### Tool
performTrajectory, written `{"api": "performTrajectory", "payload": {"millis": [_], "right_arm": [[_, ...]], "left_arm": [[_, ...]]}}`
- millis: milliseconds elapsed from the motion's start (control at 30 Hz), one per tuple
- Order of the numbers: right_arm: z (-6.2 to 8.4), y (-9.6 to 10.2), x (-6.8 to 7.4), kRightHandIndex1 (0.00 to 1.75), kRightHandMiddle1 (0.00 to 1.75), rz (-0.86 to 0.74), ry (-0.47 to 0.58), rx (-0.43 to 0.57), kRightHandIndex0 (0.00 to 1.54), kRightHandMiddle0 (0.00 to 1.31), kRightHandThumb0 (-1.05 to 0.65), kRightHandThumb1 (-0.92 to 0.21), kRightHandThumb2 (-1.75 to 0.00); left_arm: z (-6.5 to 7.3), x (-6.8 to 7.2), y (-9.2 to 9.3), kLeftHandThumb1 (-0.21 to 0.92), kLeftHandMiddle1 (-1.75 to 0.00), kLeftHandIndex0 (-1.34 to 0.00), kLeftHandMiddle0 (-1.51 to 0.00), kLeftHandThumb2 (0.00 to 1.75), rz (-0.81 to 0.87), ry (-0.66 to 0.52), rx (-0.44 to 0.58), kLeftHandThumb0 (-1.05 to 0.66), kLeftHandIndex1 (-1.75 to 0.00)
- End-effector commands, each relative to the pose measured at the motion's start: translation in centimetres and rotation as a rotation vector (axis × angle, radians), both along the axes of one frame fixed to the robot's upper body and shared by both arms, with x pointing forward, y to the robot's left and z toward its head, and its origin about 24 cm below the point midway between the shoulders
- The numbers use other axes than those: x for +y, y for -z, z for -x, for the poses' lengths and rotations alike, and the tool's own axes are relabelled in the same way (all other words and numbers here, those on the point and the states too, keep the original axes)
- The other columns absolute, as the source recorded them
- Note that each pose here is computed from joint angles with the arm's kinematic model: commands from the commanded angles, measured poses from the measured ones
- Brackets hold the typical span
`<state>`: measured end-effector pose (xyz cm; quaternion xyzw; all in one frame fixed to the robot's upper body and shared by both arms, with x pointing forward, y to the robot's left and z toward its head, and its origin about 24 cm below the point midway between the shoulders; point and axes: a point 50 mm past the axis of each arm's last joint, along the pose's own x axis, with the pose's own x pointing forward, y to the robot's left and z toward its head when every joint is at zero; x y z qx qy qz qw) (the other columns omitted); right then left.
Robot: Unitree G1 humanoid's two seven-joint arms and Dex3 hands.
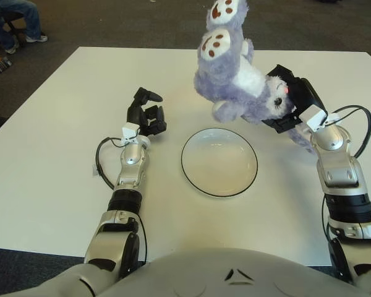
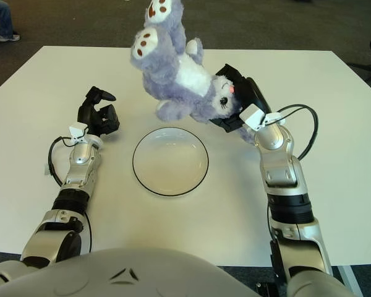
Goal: Put the doll into the plate.
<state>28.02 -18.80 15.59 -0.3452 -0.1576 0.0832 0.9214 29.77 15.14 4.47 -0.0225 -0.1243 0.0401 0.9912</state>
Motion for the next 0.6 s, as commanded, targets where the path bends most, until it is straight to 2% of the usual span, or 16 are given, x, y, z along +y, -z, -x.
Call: {"api": "performTrajectory", "payload": {"millis": [0, 200, 433, 500, 567], "right_arm": [[0.7, -0.3, 0.1, 1.75, 1.75, 0.026, -0.005, -0.010, 0.76, 0.88, 0.54, -0.13, -1.54], [1.2, 0.0, 0.3, 1.75, 1.75, 0.047, -0.025, -0.003, 0.75, 0.86, 0.54, -0.14, -1.53], [1.9, 0.3, 0.5, 1.75, 1.75, 0.060, -0.061, 0.025, 0.68, 0.79, 0.50, -0.22, -1.43], [2.1, 0.3, 0.5, 1.66, 1.75, 0.066, -0.069, 0.032, 0.75, 0.70, 0.26, -0.15, -1.48], [2.3, 0.3, 0.5, 1.61, 1.75, 0.075, -0.079, 0.041, 0.78, 0.65, 0.13, -0.12, -1.50]], "left_arm": [[1.9, 0.3, 3.7, 0.51, -1.75, -0.46, -1.16, 1.07, 0.007, -0.028, 0.140, -0.42, -1.75], [1.7, 0.3, 3.9, 0.51, -1.75, -0.46, -1.18, 1.07, 0.001, -0.033, 0.142, -0.42, -1.75], [1.6, 0.3, 4.0, 0.50, -1.75, -0.46, -1.19, 1.08, -0.015, -0.040, 0.150, -0.42, -1.75], [1.5, 0.3, 4.0, 0.50, -1.75, -0.46, -1.19, 1.08, -0.023, -0.040, 0.153, -0.42, -1.75], [1.5, 0.3, 4.0, 0.50, -1.75, -0.47, -1.19, 1.08, -0.029, -0.042, 0.156, -0.42, -1.75]]}}
